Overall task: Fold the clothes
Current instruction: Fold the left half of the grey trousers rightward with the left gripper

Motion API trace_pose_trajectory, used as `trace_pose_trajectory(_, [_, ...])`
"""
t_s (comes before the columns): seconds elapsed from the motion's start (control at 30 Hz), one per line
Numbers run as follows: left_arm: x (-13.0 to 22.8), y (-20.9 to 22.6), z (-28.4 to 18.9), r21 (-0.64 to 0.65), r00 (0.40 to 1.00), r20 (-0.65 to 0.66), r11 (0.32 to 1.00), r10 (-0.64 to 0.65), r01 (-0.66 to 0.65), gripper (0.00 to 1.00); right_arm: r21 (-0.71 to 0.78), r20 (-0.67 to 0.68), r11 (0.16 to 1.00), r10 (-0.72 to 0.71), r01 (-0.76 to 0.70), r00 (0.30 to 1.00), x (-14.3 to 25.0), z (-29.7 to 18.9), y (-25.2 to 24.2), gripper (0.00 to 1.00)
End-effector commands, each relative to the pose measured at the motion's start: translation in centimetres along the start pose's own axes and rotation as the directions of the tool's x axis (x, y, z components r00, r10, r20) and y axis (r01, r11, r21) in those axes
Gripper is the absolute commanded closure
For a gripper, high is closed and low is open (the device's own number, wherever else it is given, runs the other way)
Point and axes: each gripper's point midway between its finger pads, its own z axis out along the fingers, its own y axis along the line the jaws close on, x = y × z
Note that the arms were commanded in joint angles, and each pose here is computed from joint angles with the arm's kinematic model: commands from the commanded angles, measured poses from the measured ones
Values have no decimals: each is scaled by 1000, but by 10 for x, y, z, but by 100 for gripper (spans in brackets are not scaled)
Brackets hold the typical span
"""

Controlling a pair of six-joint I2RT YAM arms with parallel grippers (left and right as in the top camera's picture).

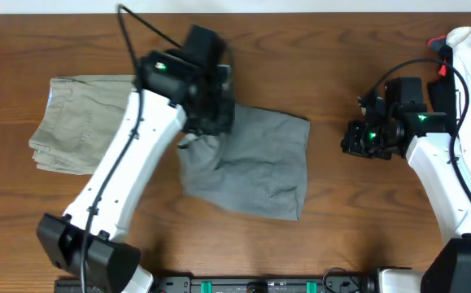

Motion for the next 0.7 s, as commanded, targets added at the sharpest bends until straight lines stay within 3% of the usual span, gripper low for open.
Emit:
trace_pose_trajectory(0.0, [-11,-13,0,-16,989,71,991,-128,130,94,21,-3,1000,6,-6,1000,1,-1,-4,99])
trace_pose_trajectory(0.13, [-14,-18,10,-65,979,98,980,-179,185,94,24,-21,1000,13,-12,1000,5,1,-6,99])
trace_pose_trajectory(0.47, [-2,-47,80,-124,971,-15,964,-240,237,94,67,-41,998,22,-20,999,7,6,-15,99])
trace_pose_trajectory(0.67, [3,-84,107,-34,975,-66,977,-213,211,94,172,-32,984,62,-56,998,9,3,-34,99])
